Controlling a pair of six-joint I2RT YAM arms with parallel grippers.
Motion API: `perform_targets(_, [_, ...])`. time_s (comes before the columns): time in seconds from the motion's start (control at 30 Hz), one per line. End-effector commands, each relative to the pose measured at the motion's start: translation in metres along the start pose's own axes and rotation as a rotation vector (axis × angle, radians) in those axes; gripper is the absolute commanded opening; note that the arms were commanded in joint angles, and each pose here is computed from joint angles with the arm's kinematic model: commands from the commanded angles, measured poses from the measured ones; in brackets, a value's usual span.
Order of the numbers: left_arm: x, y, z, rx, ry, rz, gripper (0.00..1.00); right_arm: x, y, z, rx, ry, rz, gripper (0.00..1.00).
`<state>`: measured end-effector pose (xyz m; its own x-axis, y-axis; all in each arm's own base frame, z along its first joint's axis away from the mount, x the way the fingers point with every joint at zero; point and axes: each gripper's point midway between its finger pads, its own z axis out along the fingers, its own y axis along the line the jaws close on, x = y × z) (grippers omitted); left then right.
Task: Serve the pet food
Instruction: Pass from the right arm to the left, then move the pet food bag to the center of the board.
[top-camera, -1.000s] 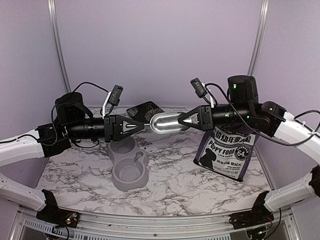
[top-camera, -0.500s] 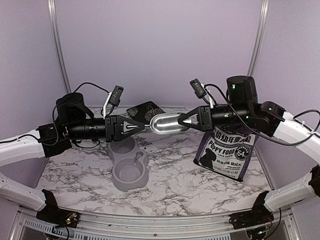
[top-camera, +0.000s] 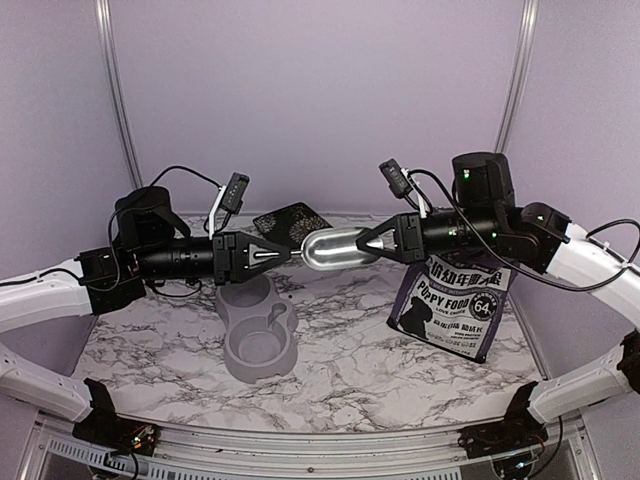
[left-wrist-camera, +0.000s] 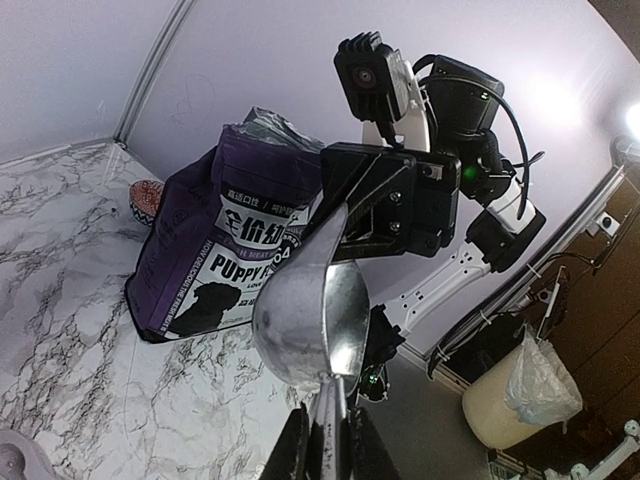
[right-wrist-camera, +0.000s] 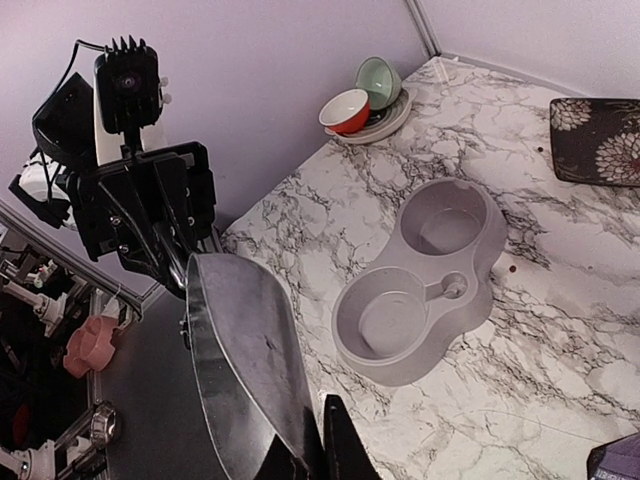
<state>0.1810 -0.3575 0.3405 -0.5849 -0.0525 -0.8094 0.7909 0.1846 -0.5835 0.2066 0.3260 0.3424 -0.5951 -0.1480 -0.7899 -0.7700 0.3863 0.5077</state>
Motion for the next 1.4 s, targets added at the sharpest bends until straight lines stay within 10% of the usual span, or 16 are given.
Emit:
perform_targets(0.0, [-0.002, 0.002, 0.002, 0.003, -0.018, 0.005, 0.00, -0.013, 0.000, -0.006, 0.035, -0.032, -0.013, 0.15])
perform_targets(0.13, [0.001, 0.009, -0.002, -0.029, -0.028, -0.002, 0.00, -0.012, -0.006, -0.012, 0.077, -0.045, -0.011, 0.50])
perform_targets(0.47, [0.020, 0.050, -0.023, -0.237, -0.048, 0.032, 0.00, -0.039, -0.044, -0.060, 0.425, -0.146, -0.080, 0.83])
perform_targets(1.1, [0.045, 0.066, -0.027, -0.280, 0.046, 0.078, 0.00, -0.057, -0.157, -0.215, 1.223, 0.023, -0.078, 0.81])
perform_targets(1.37, [0.050, 0.065, -0.023, -0.259, 0.072, 0.068, 0.00, -0.020, -0.200, -0.232, 1.253, 0.141, 0.040, 0.76])
